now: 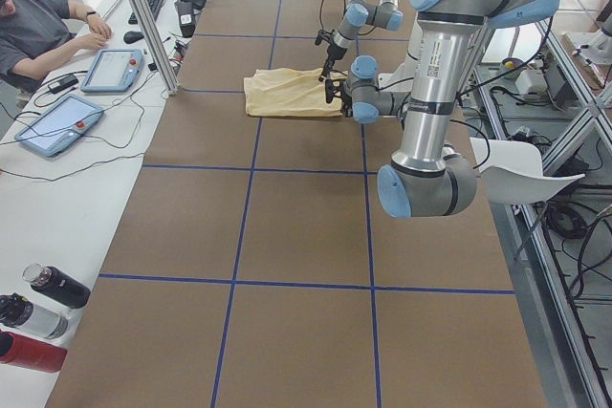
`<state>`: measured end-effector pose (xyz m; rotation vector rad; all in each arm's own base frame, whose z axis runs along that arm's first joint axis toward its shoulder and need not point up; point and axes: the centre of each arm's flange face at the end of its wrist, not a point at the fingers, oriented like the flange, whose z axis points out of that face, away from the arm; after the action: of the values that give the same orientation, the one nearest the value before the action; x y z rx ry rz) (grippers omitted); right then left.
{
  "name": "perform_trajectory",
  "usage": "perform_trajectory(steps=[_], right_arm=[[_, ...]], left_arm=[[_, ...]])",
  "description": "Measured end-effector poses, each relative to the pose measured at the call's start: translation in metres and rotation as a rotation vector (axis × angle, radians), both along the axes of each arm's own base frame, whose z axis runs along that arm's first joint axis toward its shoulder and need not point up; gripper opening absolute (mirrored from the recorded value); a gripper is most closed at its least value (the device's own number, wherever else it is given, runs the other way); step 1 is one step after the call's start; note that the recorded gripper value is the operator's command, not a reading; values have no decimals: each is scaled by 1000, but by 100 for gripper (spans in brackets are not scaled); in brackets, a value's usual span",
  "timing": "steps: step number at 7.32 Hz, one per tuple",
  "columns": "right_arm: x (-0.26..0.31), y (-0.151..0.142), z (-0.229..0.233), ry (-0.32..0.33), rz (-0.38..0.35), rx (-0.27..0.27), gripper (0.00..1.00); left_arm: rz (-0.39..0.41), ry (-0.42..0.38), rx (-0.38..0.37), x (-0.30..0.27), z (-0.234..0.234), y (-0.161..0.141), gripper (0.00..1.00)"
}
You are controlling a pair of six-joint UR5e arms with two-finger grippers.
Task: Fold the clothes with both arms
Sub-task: 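Close both grippers on the shirt edge nearest the robot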
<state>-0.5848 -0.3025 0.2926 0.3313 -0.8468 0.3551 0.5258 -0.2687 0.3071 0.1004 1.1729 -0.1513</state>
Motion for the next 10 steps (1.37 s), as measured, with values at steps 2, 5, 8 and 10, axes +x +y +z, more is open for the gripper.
perform_trajectory(steps=[2,5,8,10], right_arm=[[2,0,-3,-2,0,1,0],[2,-1,-2,2,0,1,0],[7,-2,-8,-9,-1,7,0],[19,0,-20,-36,-4,12,0]], left_arm=[[-1,0,0,0,0,0,0],[0,1,1,0,-1,0,0],[1,23,5,-7,-11,1,0],[-2,63,16,-24,-30,4,0]])
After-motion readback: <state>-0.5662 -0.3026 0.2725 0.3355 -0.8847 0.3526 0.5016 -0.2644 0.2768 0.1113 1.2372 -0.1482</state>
